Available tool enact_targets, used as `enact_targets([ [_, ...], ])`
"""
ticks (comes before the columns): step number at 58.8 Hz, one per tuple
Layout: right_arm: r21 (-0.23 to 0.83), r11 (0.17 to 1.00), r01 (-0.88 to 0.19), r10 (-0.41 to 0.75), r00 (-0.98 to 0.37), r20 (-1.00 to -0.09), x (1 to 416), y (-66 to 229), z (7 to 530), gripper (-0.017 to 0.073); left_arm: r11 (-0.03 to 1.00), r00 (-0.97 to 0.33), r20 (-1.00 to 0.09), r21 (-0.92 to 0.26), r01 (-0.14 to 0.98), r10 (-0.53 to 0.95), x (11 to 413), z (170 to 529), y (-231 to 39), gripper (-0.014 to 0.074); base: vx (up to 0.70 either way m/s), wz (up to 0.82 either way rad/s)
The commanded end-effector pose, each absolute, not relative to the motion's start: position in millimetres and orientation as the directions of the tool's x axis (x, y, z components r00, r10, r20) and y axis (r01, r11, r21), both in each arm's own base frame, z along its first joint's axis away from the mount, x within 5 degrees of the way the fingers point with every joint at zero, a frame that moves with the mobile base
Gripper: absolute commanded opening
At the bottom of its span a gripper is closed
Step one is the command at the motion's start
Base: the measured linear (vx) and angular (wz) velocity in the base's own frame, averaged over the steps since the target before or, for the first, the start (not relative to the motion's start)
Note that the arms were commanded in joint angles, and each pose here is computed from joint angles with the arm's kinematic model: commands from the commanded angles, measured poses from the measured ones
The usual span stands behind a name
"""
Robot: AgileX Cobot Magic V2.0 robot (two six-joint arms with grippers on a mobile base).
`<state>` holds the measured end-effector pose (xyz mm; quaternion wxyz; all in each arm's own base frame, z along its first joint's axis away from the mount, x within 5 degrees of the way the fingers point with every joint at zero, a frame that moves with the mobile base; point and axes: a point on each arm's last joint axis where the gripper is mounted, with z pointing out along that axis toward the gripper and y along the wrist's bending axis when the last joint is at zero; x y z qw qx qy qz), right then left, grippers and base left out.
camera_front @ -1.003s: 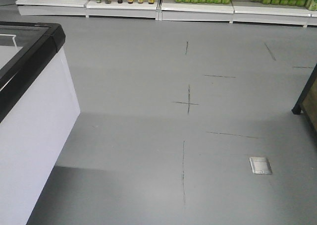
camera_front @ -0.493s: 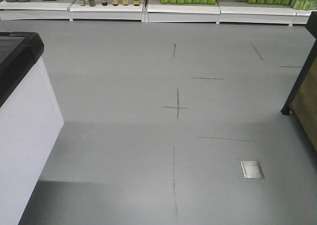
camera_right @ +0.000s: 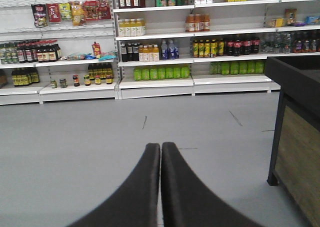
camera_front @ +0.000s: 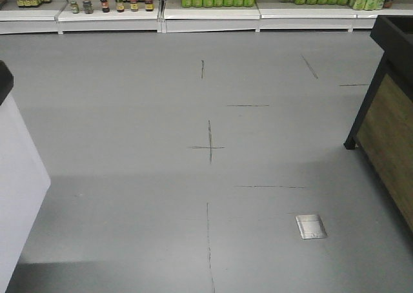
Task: Pick three apples into basket with both arms
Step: 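Drive the base forward across the store floor toward the fruit tables, then turn and drive the base up to the table holding the blue basket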
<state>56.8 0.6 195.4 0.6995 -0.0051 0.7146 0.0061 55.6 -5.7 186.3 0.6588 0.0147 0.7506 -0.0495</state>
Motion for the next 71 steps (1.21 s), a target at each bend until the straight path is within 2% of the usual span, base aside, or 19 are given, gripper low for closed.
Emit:
enact_targets([
  [1, -0.011, 1.0, -0.018, -0.01, 0.053, -0.999, 56.3, 1.0, 198.9, -0.0008, 0.995, -0.024, -0.998, -0.057, 0.087, -0.055, 54.2, 202.0, -5.1, -0.0006, 0.16, -0.2],
  [33, -0.011, 1.0, -0.018, -0.01, 0.053, -0.999, 56.3, 1.0, 198.9, -0.0008, 0.995, -0.024, -0.998, -0.057, 0.087, -0.055, 54.2, 202.0, -5.1, -0.0006, 0.16, -0.26],
  [71, -0.011, 1.0, -0.018, -0.01, 0.053, -0.999, 56.3, 1.0, 198.9, -0.0008, 0.995, -0.024, -0.998, -0.057, 0.087, -0.055, 54.2, 202.0, -5.1, -0.0006, 0.13, -0.44],
])
